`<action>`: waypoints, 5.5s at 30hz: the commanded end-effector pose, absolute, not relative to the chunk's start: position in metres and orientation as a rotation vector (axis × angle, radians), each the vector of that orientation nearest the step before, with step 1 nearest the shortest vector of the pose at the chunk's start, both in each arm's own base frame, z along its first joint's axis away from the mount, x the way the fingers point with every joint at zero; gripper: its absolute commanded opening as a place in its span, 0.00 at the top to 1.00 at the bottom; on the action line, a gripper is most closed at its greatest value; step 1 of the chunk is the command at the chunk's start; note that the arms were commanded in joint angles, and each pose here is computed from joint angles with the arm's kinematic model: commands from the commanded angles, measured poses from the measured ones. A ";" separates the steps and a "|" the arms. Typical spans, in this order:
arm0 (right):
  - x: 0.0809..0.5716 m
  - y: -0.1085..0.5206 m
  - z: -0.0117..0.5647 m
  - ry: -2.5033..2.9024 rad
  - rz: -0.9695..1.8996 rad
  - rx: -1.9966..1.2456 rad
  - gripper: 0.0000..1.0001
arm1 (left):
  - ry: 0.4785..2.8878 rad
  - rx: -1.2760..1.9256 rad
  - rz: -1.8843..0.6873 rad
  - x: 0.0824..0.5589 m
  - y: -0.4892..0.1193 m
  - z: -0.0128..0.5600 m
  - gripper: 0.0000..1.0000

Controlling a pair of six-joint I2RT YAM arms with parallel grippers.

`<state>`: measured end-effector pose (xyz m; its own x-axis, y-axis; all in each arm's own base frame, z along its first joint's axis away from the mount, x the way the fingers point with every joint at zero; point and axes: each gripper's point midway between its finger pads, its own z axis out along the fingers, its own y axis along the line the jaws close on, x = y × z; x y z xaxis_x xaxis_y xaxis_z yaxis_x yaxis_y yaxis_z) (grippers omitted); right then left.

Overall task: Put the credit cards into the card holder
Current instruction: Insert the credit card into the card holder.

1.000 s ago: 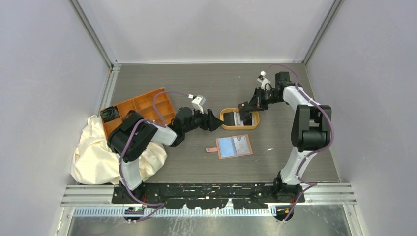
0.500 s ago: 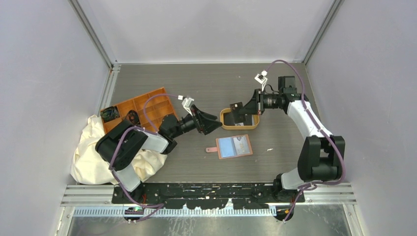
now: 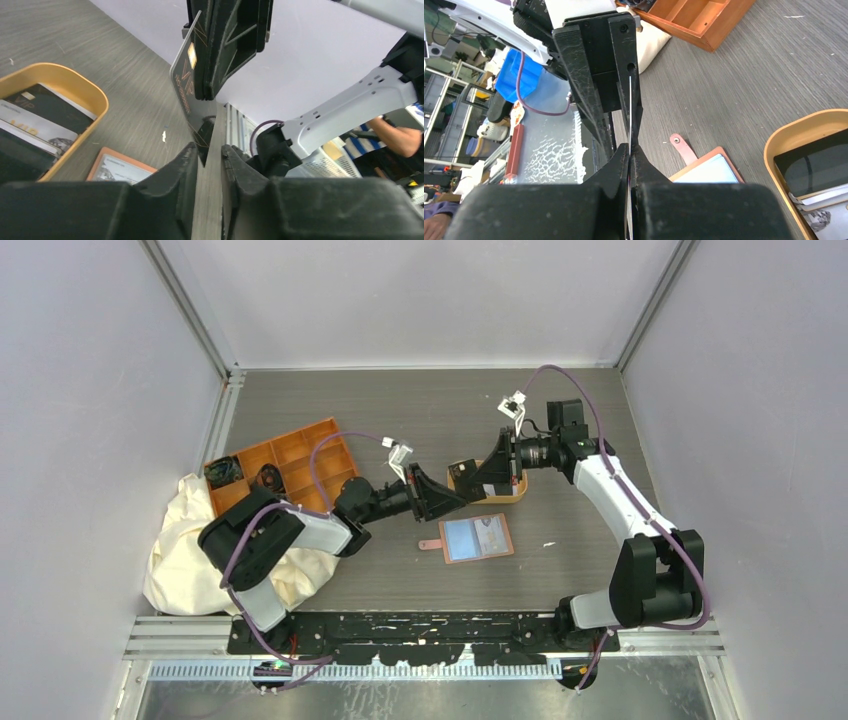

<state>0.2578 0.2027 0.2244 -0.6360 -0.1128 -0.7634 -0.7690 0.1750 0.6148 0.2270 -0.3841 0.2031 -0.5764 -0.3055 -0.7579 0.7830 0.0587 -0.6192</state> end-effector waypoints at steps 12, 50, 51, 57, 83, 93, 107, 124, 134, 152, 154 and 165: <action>0.243 0.212 0.232 1.779 1.507 -0.961 0.98 | 1.389 0.562 -1.699 0.226 -0.392 0.227 0.82; 0.231 0.215 0.217 1.850 1.434 -1.079 0.86 | 1.527 0.871 -1.851 0.201 -0.391 0.181 1.00; 0.229 0.215 0.218 1.847 1.434 -1.089 0.94 | 1.530 0.873 -1.848 0.202 -0.391 0.180 1.00; 0.227 0.213 0.221 1.871 1.403 -1.111 0.99 | 1.540 0.733 -1.755 0.224 -0.383 0.185 0.73; 0.301 0.159 0.110 1.975 0.243 -1.307 0.99 | 1.727 0.497 -1.213 0.243 -0.303 0.178 0.48; 0.346 0.145 0.107 1.959 -0.075 -1.187 0.99 | 1.688 0.469 -1.300 0.231 -0.303 0.188 0.47; 0.354 0.146 0.135 2.010 0.039 -0.914 0.99 | 1.775 0.382 -1.473 0.215 -0.324 0.175 0.49; 0.269 0.178 0.127 2.256 1.308 -0.250 0.99 | 2.040 0.169 -1.098 0.205 -0.351 0.099 0.56; 0.267 0.159 0.105 2.286 1.187 -0.033 0.99 | 2.053 0.236 -0.904 0.202 -0.350 0.090 0.56; 0.250 0.136 0.086 2.443 1.238 0.051 0.99 | 1.598 0.880 -0.985 0.138 -0.409 0.096 0.56; 0.247 0.136 0.085 2.443 1.256 0.066 0.99 | 1.558 0.910 -0.958 0.140 -0.409 0.094 0.56; 0.260 0.128 0.095 2.386 1.331 0.202 0.99 | 1.338 1.231 -0.668 0.157 -0.423 0.079 0.53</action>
